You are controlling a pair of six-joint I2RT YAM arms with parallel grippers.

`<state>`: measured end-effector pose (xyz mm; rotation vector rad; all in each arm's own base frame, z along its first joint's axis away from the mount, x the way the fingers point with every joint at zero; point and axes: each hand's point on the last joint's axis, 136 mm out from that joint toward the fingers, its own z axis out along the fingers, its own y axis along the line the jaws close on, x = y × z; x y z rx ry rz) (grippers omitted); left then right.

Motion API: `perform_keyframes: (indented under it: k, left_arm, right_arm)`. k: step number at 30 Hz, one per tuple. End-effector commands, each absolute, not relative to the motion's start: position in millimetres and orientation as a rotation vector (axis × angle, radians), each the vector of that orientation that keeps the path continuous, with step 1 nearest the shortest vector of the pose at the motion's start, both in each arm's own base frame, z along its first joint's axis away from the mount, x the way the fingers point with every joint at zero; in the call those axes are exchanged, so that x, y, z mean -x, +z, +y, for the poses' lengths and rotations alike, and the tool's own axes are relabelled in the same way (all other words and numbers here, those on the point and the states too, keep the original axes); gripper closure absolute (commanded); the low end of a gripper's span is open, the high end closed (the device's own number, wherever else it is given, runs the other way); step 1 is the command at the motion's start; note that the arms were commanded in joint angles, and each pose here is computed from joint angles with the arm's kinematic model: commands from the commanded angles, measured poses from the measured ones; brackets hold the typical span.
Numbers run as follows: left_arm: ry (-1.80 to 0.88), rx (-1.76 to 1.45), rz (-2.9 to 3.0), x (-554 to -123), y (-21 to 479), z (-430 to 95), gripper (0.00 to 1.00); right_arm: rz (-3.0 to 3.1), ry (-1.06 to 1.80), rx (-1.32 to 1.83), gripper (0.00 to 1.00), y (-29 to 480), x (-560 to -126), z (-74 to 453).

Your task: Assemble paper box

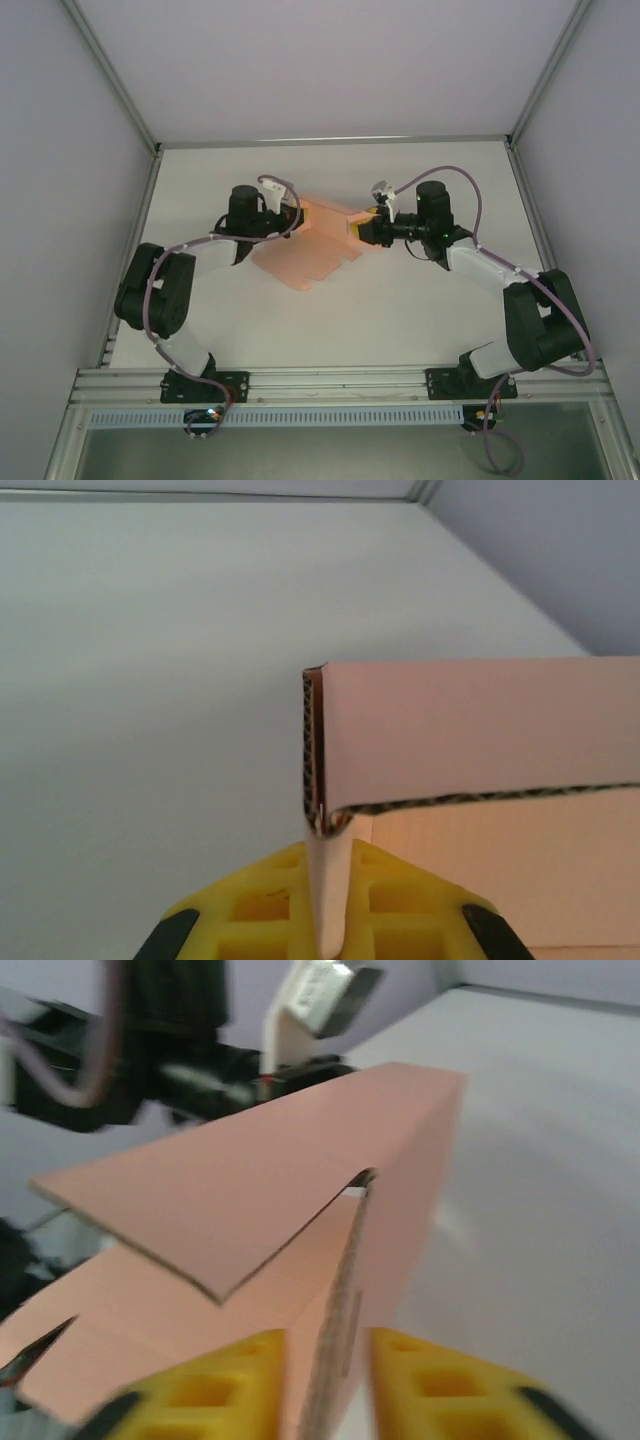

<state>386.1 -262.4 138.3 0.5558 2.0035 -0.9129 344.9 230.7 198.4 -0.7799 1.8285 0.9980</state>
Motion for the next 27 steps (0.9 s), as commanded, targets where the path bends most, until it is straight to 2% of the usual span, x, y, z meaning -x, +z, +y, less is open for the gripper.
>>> perform_keyframes:
  k: [1, 2, 7, 12, 18, 23, 24, 27]
  left_arm:
    - [-0.537, -0.539, 2.053, -392.6, 136.3, -240.5, 1.00]
    - [-0.492, -0.555, 2.061, -391.7, 135.9, -238.7, 1.00]
    - [-0.466, -0.597, 2.075, -386.9, 136.2, -241.8, 1.00]
    - [-0.424, -0.636, 2.108, -386.5, 133.7, -248.3, 1.00]
    - [-0.457, -0.648, 2.122, -383.9, 137.5, -259.0, 1.00]
    - [-0.485, -0.663, 2.129, -377.9, 139.6, -267.5, 1.00]
    - [-0.490, -0.668, 2.127, -376.6, 139.9, -268.9, 1.00]
    - [-0.514, -0.671, 2.139, -373.5, 137.5, -272.8, 1.00]
  right_arm:
    - [1.953, 0.661, 0.625, 0.45, 184.0, -373.8, 193.3]
    - [1.960, 0.587, 0.596, 0.32, 184.5, -378.2, 185.0]
    - [1.890, 0.363, 0.720, 0.17, 204.9, -375.2, 179.5]
    - [1.799, 0.133, 1.003, 0.12, 207.9, -369.6, 199.7]
    - [1.716, 0.009, 1.204, 0.11, 196.1, -375.2, 230.0]
    - [1.657, -0.077, 1.303, 0.22, 180.4, -388.4, 254.8]
    - [1.637, -0.117, 1.302, 0.28, 178.6, -394.1, 258.5]
    - [1.574, -0.232, 1.303, 0.58, 175.4, -406.5, 266.2]
